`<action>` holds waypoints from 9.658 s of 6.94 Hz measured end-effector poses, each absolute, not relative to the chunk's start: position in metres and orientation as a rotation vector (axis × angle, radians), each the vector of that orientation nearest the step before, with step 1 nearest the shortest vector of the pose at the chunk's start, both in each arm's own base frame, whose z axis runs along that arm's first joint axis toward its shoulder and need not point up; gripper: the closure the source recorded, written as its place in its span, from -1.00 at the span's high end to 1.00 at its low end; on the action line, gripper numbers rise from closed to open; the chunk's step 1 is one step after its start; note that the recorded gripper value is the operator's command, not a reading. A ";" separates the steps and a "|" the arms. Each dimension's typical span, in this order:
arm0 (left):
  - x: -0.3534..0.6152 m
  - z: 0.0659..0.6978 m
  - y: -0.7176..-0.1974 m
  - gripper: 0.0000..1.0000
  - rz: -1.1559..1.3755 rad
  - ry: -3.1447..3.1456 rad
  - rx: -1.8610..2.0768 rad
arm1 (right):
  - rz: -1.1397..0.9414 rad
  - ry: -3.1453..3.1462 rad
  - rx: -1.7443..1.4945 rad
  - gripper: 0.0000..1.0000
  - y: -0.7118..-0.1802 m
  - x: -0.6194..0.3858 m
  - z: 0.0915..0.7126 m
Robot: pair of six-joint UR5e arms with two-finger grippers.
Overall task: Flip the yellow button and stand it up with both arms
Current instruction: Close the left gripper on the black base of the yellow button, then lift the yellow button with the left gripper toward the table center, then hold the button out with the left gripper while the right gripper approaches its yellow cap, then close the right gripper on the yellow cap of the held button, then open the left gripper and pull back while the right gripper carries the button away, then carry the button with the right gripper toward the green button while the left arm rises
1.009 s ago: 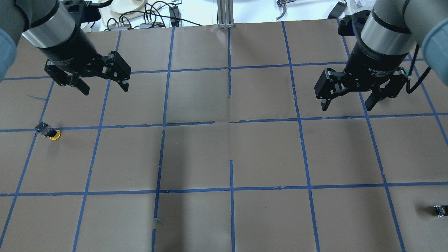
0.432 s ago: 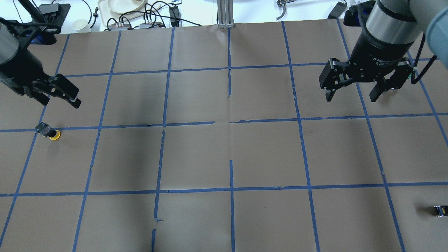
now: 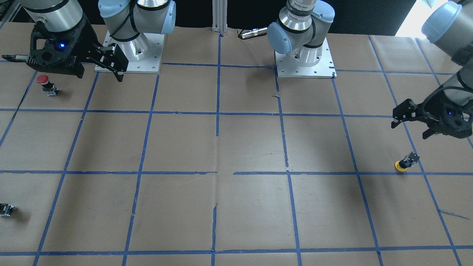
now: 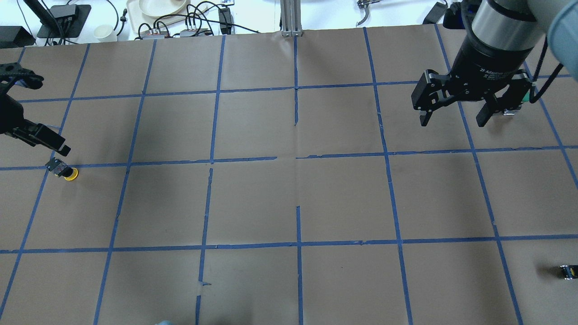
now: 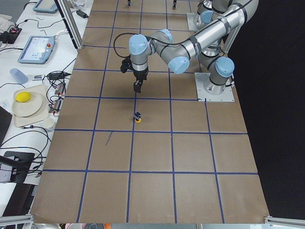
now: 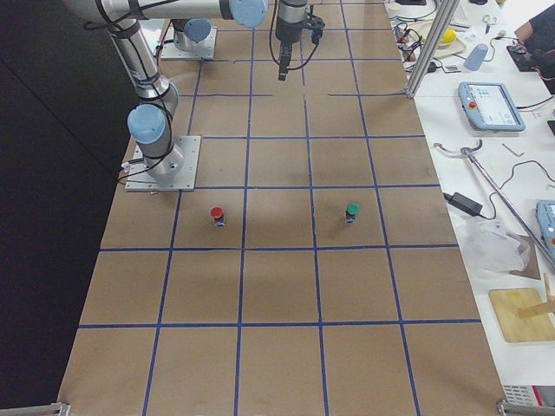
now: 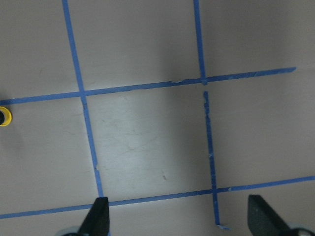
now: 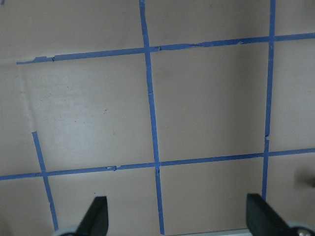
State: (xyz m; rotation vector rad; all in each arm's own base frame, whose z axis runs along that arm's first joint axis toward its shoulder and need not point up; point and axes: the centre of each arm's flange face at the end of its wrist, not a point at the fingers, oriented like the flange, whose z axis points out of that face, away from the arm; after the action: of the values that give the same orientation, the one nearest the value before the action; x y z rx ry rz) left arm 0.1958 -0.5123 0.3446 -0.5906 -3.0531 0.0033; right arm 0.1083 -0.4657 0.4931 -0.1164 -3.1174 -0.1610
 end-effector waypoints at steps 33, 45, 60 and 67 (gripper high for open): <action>-0.170 0.370 -0.405 -0.77 0.139 -1.608 0.034 | -1.111 -3.084 -1.900 0.99 -0.476 0.179 0.483; -0.170 0.371 -0.401 -0.64 0.147 -1.610 0.021 | -1.325 -3.029 -1.880 -0.80 -0.463 0.213 0.460; -0.101 0.416 -0.449 1.00 -0.107 -2.677 -0.137 | -0.208 -3.098 -0.542 -0.87 -0.518 -0.021 0.361; -0.129 0.530 -0.471 1.00 -0.043 -3.244 0.104 | 0.294 -2.859 -0.265 -0.83 -0.493 -0.169 0.282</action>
State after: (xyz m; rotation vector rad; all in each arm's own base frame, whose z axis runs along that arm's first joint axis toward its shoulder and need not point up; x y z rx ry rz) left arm -0.1287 -0.4714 0.5304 0.1038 -3.2444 -0.0426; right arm -0.1686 -0.4926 0.2822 -0.2649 -2.8588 0.2940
